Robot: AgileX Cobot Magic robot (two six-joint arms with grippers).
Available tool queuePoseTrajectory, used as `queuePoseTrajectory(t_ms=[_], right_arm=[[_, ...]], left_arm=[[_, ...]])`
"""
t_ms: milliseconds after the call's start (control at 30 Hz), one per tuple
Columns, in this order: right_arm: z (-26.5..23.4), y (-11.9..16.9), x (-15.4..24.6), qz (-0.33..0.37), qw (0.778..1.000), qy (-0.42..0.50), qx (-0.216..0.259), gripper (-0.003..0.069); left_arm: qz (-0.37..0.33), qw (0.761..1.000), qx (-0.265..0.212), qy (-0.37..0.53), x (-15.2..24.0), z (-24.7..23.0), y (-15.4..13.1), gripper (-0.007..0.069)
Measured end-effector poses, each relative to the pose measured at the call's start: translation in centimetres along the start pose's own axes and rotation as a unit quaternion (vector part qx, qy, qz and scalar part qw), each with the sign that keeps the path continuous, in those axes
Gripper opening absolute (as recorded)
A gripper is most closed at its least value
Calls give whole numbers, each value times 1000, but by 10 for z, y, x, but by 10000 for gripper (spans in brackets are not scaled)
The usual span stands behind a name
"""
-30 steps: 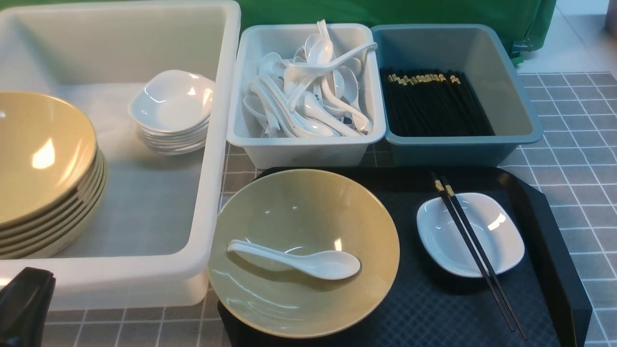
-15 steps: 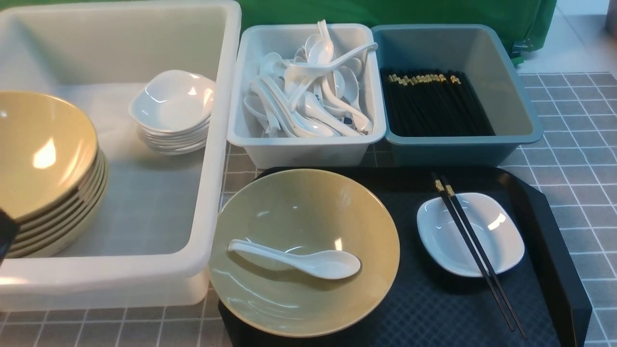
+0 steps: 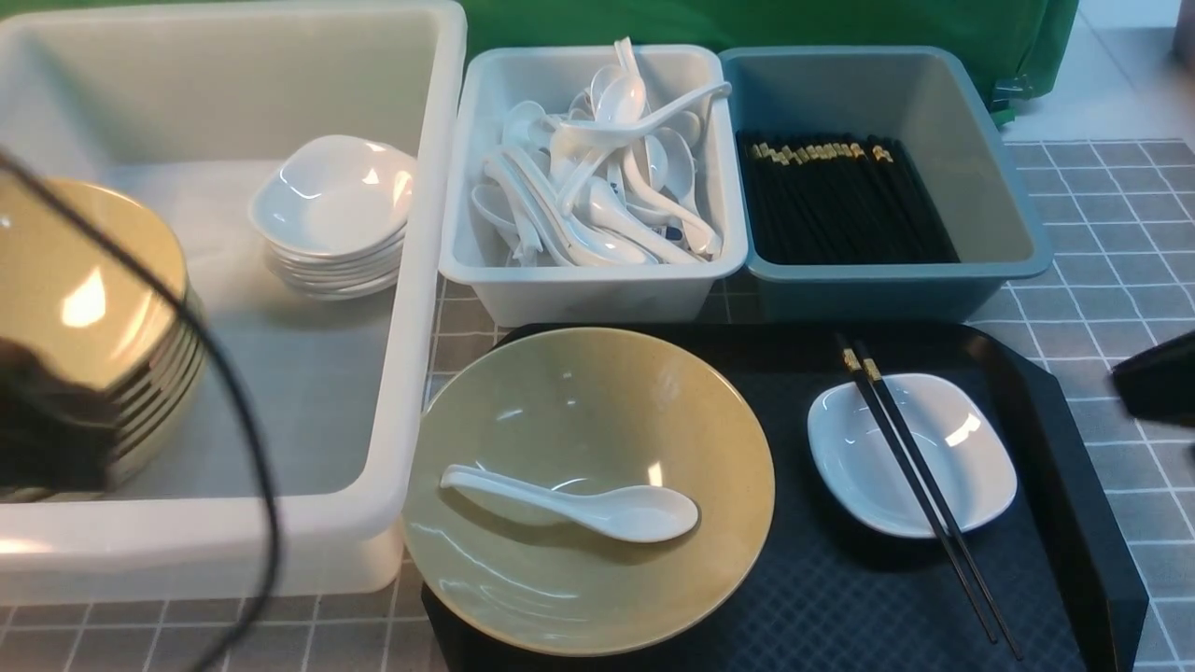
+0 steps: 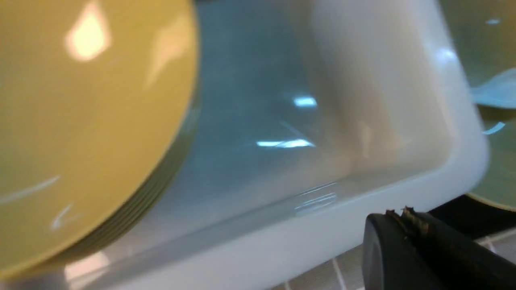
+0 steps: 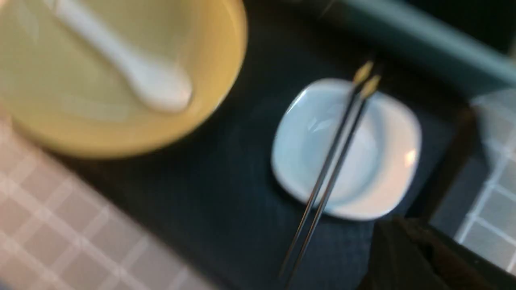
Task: On grey table put chopsticks spoon bowls plates into blue grey white boxes.
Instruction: 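Grasp the chopsticks with the right gripper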
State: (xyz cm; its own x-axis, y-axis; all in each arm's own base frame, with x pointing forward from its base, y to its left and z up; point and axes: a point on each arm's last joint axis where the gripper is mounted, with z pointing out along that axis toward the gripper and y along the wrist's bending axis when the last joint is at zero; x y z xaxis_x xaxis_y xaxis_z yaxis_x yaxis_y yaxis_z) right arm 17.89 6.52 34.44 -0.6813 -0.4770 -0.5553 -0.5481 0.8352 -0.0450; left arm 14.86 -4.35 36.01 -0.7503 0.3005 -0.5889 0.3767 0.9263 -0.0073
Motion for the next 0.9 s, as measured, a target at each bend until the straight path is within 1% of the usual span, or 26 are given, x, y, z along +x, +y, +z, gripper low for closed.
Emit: queuePoseTrajectory(t_ms=[33, 67, 100, 167, 200, 267, 333, 367, 400, 500, 567, 600, 667, 733, 900], right_arm=[[18, 0, -7, -11, 999, 43, 7, 34], [28, -1, -11, -13, 998, 64, 13, 34], [34, -2, -12, -13, 997, 76, 15, 34], [69, -8, -25, 9, 991, 129, 23, 36], [69, -8, -25, 9, 991, 129, 23, 37], [102, -14, -39, 37, 986, 163, 27, 50], [125, -18, -46, 53, 981, 186, 26, 86], [129, -19, -49, 58, 980, 187, 27, 102], [143, -20, -52, 65, 977, 199, 25, 148], [165, -22, -56, 77, 975, 209, 21, 258], [172, -23, -57, 81, 974, 210, 17, 316], [179, -22, -57, 85, 974, 211, 13, 379], [185, -23, -56, 86, 973, 213, 13, 423], [189, -23, -56, 86, 973, 214, 13, 444], [199, -24, -55, 87, 973, 215, 13, 449]], left_arm=[[27, 999, 21, -1, -7, 9, -9, -15], [46, 998, 37, -4, -14, 17, -18, -15], [50, 998, 39, -6, -16, 18, -19, -15], [97, 992, 75, -16, -35, 37, -44, -15], [100, 992, 77, -14, -36, 39, -46, -15], [138, 985, 104, -7, -48, 53, -70, -15], [168, 979, 119, 4, -54, 62, -87, -15], [174, 977, 121, 6, -55, 64, -90, -15], [192, 973, 124, 16, -56, 69, -97, -15], [208, 969, 124, 40, -53, 78, -104, -15], [211, 969, 123, 47, -52, 80, -104, -15], [213, 968, 119, 50, -52, 81, -103, -15], [215, 968, 117, 51, -51, 81, -102, -15], [216, 968, 116, 51, -52, 81, -102, -15], [216, 968, 116, 51, -52, 81, -102, -15]])
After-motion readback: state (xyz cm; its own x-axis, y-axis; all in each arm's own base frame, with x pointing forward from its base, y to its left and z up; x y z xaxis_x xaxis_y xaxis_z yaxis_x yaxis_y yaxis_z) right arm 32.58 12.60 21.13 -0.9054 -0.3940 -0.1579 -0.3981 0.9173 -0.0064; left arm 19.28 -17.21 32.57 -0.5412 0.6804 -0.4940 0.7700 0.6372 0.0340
